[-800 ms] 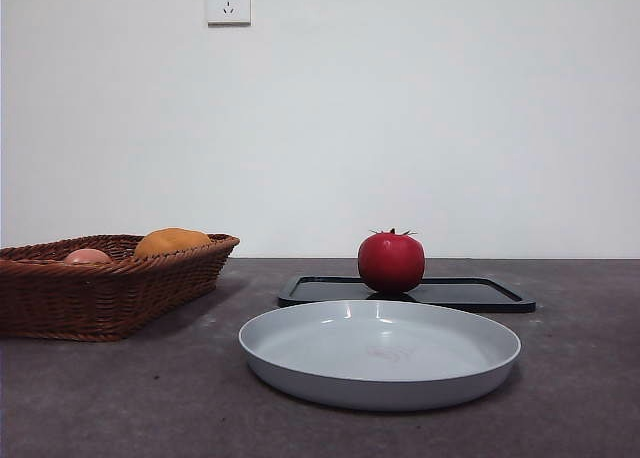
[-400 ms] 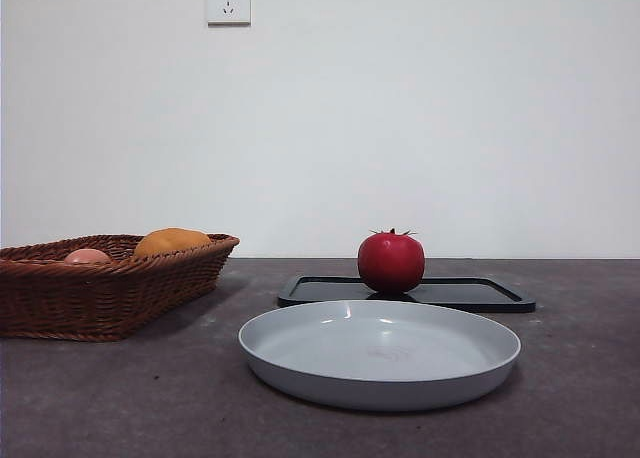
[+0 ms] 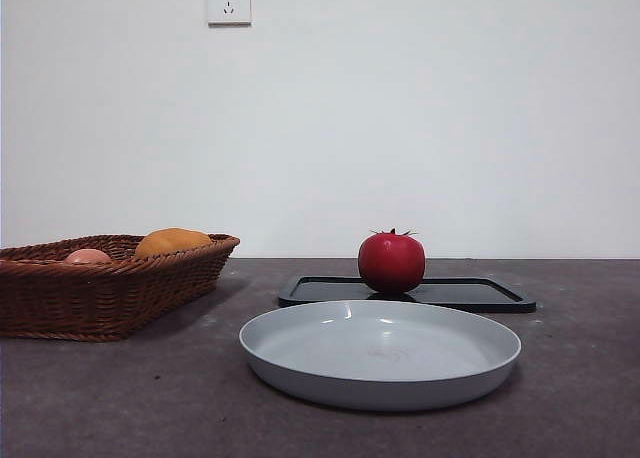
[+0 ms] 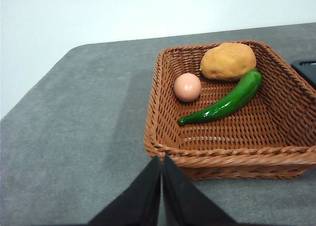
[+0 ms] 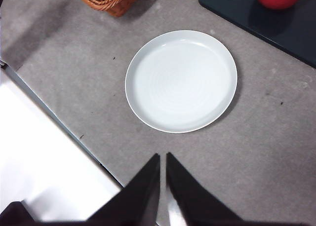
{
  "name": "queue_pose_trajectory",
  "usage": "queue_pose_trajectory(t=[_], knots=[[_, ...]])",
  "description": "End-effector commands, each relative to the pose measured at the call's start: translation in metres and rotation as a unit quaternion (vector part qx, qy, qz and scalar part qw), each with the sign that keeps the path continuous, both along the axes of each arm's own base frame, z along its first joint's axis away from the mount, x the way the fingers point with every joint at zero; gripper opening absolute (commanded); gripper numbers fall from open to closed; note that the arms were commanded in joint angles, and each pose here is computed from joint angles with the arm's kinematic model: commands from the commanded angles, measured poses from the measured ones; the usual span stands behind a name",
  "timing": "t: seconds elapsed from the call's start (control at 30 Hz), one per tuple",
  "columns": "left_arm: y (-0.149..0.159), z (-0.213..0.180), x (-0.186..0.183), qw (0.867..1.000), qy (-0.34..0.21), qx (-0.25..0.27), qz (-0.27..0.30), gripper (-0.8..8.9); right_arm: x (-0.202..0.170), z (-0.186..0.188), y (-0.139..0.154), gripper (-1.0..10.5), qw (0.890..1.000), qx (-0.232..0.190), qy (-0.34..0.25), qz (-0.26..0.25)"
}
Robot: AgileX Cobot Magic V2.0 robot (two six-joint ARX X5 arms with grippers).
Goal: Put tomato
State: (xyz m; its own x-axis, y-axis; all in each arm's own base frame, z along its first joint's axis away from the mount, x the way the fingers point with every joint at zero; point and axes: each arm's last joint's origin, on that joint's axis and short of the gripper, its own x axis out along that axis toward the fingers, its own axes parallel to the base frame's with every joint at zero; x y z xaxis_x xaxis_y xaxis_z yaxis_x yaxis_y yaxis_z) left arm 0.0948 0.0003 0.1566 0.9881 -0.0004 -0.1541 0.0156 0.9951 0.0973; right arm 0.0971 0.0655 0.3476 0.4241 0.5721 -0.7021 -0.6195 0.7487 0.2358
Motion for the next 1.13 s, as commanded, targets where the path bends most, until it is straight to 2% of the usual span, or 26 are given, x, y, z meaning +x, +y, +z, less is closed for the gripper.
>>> queue_pose_trajectory(t=[0.03, 0.87, 0.97, 1.03, 1.13], knots=[[0.000, -0.008, 0.001, 1.000, 0.013, -0.013, 0.002, 0.07, 0.002, 0.002, 0.002, 0.1, 1.000, 0.003, -0.004, 0.001], [0.000, -0.008, 0.001, 1.000, 0.013, -0.013, 0.002, 0.07, 0.002, 0.002, 0.002, 0.1, 1.000, 0.003, -0.004, 0.001], [0.000, -0.008, 0.001, 1.000, 0.013, -0.013, 0.002, 0.07, -0.002, 0.005, -0.006, 0.1, 0.999, -0.006, -0.046, -0.002], [0.000, -0.008, 0.001, 1.000, 0.013, -0.013, 0.002, 0.07, -0.002, 0.009, -0.014, 0.1, 0.995, 0.012, -0.097, -0.035], [0.000, -0.008, 0.001, 1.000, 0.013, -0.013, 0.002, 0.07, -0.003, 0.004, -0.027, 0.1, 0.977, 0.063, -0.183, -0.087]])
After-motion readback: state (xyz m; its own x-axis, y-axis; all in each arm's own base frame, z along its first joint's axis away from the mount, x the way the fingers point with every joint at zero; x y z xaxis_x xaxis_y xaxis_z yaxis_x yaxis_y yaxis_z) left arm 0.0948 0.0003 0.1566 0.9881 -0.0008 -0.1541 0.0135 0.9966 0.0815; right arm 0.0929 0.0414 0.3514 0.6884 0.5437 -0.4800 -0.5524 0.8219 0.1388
